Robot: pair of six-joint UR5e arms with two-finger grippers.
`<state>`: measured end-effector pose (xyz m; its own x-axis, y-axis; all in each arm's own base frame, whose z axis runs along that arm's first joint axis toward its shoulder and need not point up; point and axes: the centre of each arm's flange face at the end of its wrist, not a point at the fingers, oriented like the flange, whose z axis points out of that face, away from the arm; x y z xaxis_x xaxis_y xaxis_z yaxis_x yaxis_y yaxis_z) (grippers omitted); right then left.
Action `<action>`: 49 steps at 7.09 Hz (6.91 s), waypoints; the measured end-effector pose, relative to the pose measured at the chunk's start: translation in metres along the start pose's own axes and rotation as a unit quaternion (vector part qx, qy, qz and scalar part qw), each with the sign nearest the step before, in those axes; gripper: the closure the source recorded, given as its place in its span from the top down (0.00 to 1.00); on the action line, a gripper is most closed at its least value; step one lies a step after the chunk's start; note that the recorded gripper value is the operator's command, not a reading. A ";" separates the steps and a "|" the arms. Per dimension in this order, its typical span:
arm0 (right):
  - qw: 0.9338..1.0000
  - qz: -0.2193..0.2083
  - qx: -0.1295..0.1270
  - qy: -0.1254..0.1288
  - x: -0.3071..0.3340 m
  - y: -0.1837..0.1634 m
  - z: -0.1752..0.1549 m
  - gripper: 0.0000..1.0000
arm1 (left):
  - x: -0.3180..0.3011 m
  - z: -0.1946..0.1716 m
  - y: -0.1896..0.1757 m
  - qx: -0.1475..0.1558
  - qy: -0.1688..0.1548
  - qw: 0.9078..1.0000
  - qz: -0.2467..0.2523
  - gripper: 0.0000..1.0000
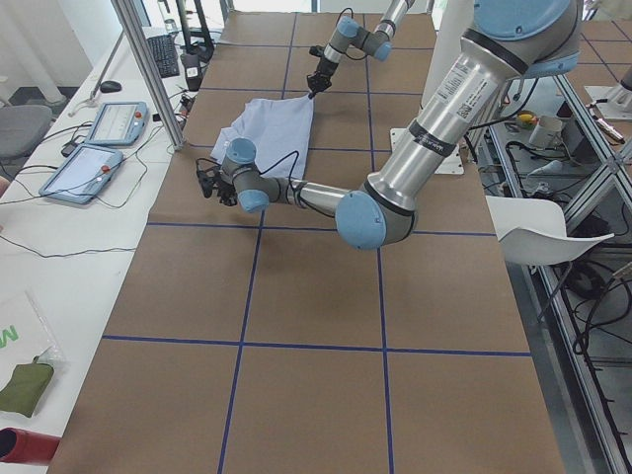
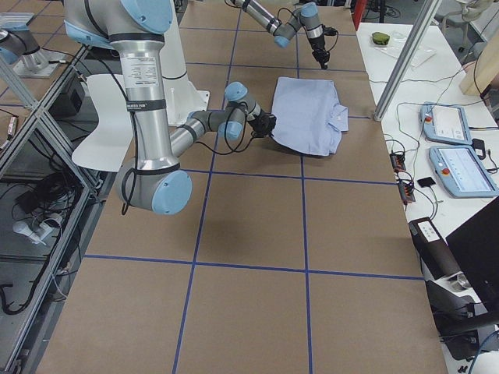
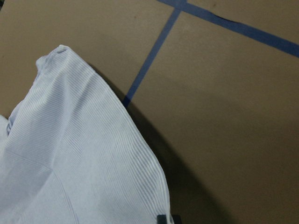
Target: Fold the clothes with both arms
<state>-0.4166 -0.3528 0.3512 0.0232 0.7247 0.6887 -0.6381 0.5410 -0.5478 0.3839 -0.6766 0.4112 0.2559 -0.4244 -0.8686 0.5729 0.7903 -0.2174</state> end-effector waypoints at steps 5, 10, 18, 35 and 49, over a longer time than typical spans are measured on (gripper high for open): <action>0.964 -0.052 -0.191 0.177 0.084 0.107 -0.094 1.00 | 0.000 -0.053 0.056 -0.050 0.046 0.998 0.012 0.35; 0.968 -0.031 -0.197 0.149 0.039 0.073 -0.117 1.00 | -0.046 -0.090 0.194 -0.133 0.051 0.989 -0.037 0.61; 0.977 -0.022 -0.168 0.127 0.011 0.046 -0.096 1.00 | -0.065 -0.059 0.266 -0.150 0.019 0.987 -0.056 0.13; 0.993 -0.044 -0.092 0.061 -0.022 0.077 -0.032 1.00 | 0.048 -0.004 0.039 0.021 0.027 0.995 0.091 0.50; 0.998 -0.034 0.052 0.019 0.030 0.180 0.038 0.73 | 0.028 -0.031 0.036 0.001 0.038 0.995 0.087 0.53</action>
<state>-0.5597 -0.2501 0.2911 0.0975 0.7044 0.7031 -0.7109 0.5437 -0.4461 0.3879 -0.6460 0.3657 0.2920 -0.2467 -0.9241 0.5265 0.8481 -0.0600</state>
